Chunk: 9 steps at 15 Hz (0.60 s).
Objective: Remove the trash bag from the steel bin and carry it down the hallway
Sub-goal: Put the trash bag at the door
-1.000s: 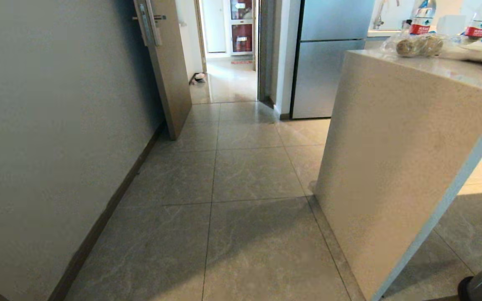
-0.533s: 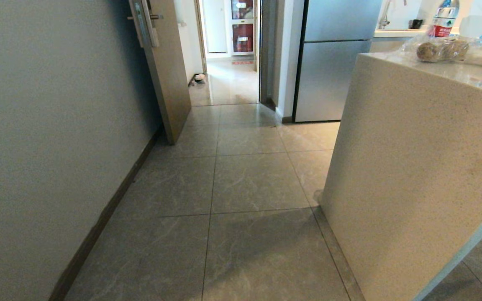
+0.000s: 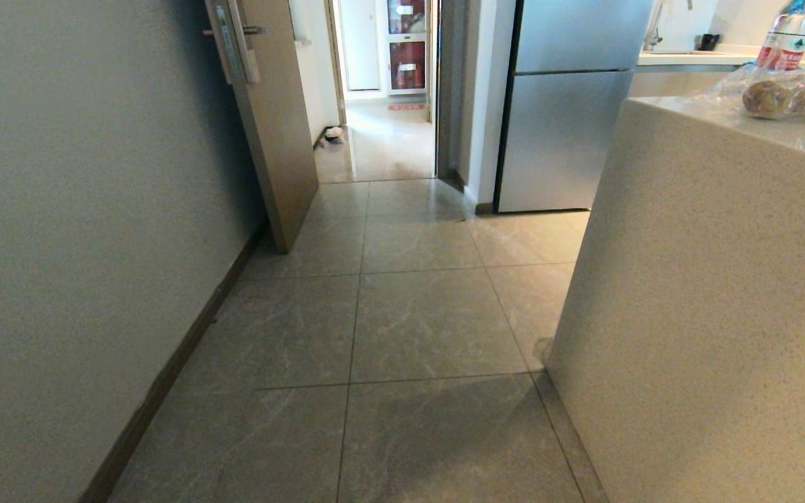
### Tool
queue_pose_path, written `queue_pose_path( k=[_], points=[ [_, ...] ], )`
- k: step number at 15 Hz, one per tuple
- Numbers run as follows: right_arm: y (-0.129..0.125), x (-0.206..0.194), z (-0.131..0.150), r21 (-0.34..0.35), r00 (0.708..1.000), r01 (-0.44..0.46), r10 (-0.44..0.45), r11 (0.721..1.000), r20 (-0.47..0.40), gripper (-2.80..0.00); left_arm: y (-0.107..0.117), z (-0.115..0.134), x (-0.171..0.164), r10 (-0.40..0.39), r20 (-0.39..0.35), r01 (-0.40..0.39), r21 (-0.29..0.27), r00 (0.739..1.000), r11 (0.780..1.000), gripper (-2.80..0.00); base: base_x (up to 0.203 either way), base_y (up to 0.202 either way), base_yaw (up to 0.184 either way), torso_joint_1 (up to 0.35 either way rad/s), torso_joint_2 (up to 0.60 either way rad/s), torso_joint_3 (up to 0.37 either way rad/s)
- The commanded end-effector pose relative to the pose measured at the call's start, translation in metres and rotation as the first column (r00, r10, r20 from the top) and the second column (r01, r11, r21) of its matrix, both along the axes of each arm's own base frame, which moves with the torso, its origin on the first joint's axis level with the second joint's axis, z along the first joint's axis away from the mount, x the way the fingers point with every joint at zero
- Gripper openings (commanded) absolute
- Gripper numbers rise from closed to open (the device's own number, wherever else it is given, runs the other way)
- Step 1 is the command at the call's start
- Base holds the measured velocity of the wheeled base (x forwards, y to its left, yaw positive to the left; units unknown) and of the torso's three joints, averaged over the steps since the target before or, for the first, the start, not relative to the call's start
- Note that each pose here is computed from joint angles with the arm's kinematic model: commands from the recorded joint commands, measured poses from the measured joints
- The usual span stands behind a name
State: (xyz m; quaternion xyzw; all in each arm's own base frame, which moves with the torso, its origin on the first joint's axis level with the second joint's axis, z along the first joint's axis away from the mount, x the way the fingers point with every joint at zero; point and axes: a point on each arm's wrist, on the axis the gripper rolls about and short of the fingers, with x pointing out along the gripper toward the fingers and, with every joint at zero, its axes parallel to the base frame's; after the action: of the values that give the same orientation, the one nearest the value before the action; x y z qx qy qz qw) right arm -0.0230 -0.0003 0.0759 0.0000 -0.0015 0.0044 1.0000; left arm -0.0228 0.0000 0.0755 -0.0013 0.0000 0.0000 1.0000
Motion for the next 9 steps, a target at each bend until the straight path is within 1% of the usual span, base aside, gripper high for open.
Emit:
queue_pose_path(
  k=[1,9],
  points=[
    [0.0,-0.0029,-0.001,0.0,0.999,0.0,0.0,1.0,0.039,-2.8,0.0,0.0,0.0001,0.0,-0.002,0.0,0.0,1.0,1.0,-2.8,0.188,0.0,0.001,0.0,0.0,0.002],
    [0.0,-0.0029,-0.001,0.0,0.999,0.0,0.0,1.0,0.039,-2.8,0.0,0.0,0.0001,0.0,-0.002,0.0,0.0,1.0,1.0,-2.8,0.19,0.0,0.0,0.005,0.0,0.004]
  ],
)
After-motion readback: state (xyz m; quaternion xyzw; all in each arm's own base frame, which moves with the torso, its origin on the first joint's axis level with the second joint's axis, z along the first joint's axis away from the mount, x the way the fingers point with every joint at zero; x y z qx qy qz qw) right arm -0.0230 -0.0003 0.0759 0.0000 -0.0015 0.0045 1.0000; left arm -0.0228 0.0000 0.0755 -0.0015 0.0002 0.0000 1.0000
